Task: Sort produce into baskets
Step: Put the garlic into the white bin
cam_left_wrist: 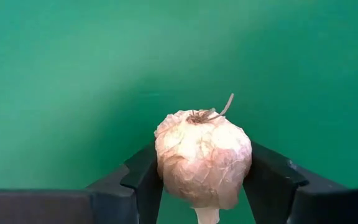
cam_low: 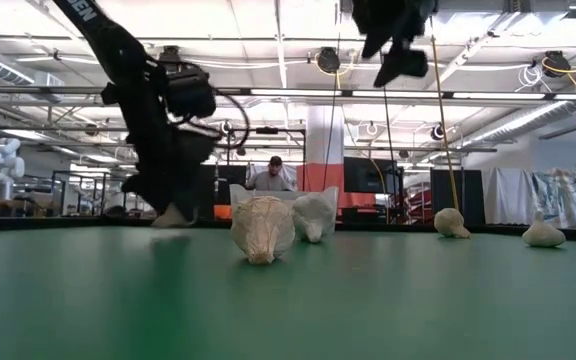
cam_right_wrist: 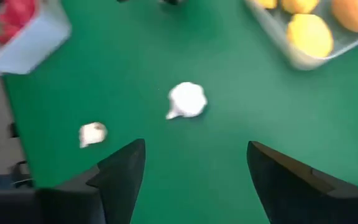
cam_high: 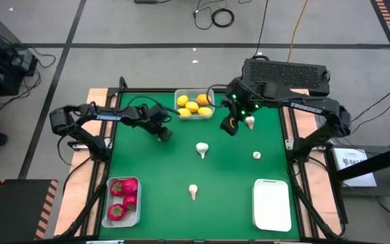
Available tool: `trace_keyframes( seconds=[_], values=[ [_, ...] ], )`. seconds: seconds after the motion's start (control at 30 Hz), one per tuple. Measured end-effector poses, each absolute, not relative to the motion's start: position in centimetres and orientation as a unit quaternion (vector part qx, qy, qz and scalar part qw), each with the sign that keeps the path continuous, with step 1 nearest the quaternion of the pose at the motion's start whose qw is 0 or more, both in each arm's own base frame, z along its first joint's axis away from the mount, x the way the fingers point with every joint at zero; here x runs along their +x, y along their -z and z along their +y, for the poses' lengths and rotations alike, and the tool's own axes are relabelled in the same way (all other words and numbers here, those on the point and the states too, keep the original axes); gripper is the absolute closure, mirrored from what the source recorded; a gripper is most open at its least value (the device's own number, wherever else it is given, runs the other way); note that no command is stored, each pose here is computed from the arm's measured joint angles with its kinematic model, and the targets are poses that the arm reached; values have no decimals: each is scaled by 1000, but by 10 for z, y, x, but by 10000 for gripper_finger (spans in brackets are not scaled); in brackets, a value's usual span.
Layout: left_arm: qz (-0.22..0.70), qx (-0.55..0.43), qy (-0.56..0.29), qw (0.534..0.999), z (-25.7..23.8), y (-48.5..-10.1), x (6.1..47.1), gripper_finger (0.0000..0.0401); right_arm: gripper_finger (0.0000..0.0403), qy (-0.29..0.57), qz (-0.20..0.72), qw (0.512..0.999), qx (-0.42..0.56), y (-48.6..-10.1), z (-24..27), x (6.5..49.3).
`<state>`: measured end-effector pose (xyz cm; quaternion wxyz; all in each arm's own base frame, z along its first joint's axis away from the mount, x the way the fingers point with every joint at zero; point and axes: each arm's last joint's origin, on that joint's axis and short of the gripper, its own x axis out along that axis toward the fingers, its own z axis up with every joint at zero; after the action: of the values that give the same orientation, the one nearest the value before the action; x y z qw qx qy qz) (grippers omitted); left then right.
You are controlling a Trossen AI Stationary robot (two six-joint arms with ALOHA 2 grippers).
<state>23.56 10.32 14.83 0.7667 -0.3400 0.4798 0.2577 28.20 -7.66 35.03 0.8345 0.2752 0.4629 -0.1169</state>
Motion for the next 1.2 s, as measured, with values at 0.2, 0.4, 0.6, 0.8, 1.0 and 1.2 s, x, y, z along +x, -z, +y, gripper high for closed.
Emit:
trace_keyframes(
  seconds=[0.2,0.4,0.6,0.8,1.0,1.2],
  values=[
    [440,-346,-153,814,62,-167,270,212,150,99,462,834,286,-373,-35,256],
    [344,-335,-110,870,4,-201,305,212,159,118,476,824,283,-382,14,221],
    [268,-369,-93,885,-58,-222,322,212,161,121,484,813,301,-363,71,192],
    [256,-371,-71,890,-126,-225,349,212,161,123,505,782,344,-328,128,173],
    [257,-361,-37,895,-173,-220,394,212,161,155,508,751,392,-306,172,153],
    [238,-325,19,915,-196,-221,451,212,161,175,522,726,413,-296,199,132]
  ],
)
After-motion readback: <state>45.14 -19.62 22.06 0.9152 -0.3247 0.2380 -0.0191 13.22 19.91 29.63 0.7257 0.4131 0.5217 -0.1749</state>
